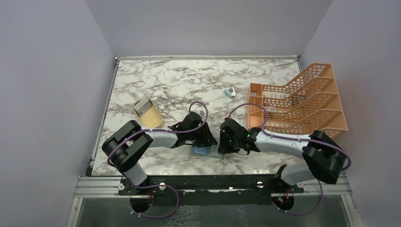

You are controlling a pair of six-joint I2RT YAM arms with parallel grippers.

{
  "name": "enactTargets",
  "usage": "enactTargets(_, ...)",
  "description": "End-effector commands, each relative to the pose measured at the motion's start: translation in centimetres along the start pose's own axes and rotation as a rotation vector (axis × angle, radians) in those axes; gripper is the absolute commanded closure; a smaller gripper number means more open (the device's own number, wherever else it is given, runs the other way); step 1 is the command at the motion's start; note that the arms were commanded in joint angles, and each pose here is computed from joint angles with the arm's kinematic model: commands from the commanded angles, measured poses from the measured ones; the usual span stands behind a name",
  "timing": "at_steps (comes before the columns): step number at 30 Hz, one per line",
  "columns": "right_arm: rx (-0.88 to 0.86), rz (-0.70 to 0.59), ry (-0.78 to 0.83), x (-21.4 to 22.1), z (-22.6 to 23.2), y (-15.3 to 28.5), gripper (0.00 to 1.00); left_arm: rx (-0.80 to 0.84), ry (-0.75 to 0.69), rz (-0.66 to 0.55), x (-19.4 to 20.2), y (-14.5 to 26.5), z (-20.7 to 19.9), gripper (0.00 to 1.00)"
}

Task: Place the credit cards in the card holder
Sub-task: Insert the credit card into the card holder.

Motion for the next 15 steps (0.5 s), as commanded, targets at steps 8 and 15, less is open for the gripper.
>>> enactTargets(8, -0.001, -0.059, 0.0, -0.9, 0.1, 0.2, 0.63, 0.02, -0.039, -0.078, -0.9, 0.5, -1.8, 0.59)
enactTargets(15, 0.0, -0.059, 0.0, -1.0, 0.1, 1.2, 0.63, -0.104, -0.143, -0.148, -2.5, 2.5, -2.6, 0.52)
Point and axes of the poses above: each gripper's point midway between its finger pads, its own y axis back along the fingers, its own z axis along the line the jaws close on, x = y × z, the point moved 9 cm from there along y, back along the fingers, and after that the axes turned 8 degrees about -y, right-handed, at the moved point
